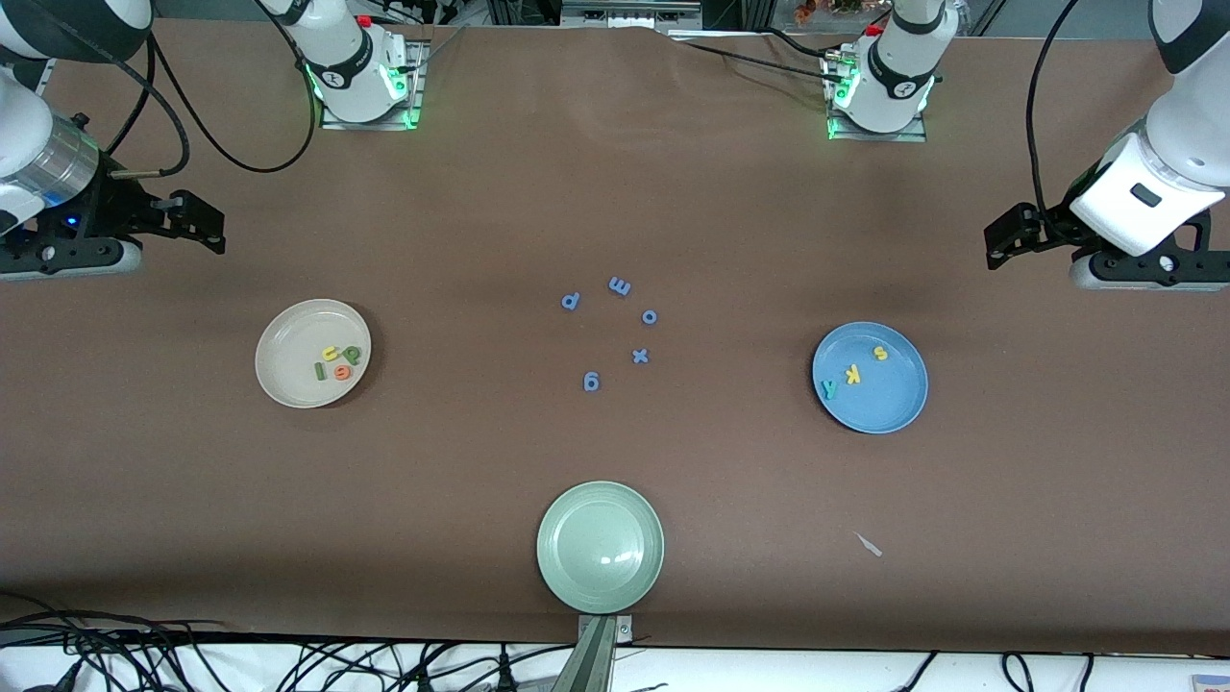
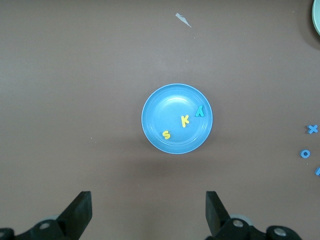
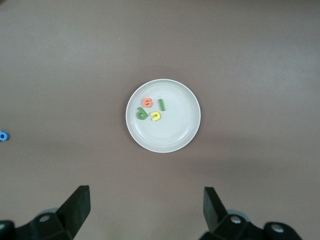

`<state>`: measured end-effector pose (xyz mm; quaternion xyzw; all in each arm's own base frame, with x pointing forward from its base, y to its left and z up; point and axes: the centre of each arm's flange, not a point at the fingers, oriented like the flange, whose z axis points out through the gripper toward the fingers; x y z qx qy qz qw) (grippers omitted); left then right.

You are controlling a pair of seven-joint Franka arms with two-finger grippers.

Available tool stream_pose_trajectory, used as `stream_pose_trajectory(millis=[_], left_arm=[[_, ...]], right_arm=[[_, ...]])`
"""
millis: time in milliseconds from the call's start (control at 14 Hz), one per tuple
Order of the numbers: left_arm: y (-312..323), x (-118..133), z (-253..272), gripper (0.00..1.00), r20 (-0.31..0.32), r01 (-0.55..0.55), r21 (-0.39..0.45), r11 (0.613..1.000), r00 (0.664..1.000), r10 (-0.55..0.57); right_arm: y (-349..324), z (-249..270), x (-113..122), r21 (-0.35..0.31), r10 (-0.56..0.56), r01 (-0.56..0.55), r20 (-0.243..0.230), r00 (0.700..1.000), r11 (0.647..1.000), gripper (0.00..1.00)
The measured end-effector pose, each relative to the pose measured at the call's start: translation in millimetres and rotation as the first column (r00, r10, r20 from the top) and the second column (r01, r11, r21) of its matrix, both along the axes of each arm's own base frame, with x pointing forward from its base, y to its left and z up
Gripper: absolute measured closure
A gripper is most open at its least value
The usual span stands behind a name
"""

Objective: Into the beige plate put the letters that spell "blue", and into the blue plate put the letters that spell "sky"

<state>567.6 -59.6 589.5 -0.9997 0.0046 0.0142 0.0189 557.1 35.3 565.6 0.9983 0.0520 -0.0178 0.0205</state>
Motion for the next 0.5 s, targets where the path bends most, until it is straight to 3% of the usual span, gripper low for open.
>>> stream_pose_trajectory(millis=[501], left_arm=[[-0.1, 0.0, 0.0, 0.00, 0.000, 0.000, 0.000, 1.000, 1.000, 0.000]], right_arm=[[-2.3, -2.1, 1.1, 0.003, -0.007, 0.007, -0.004, 1.000, 1.000, 0.00]])
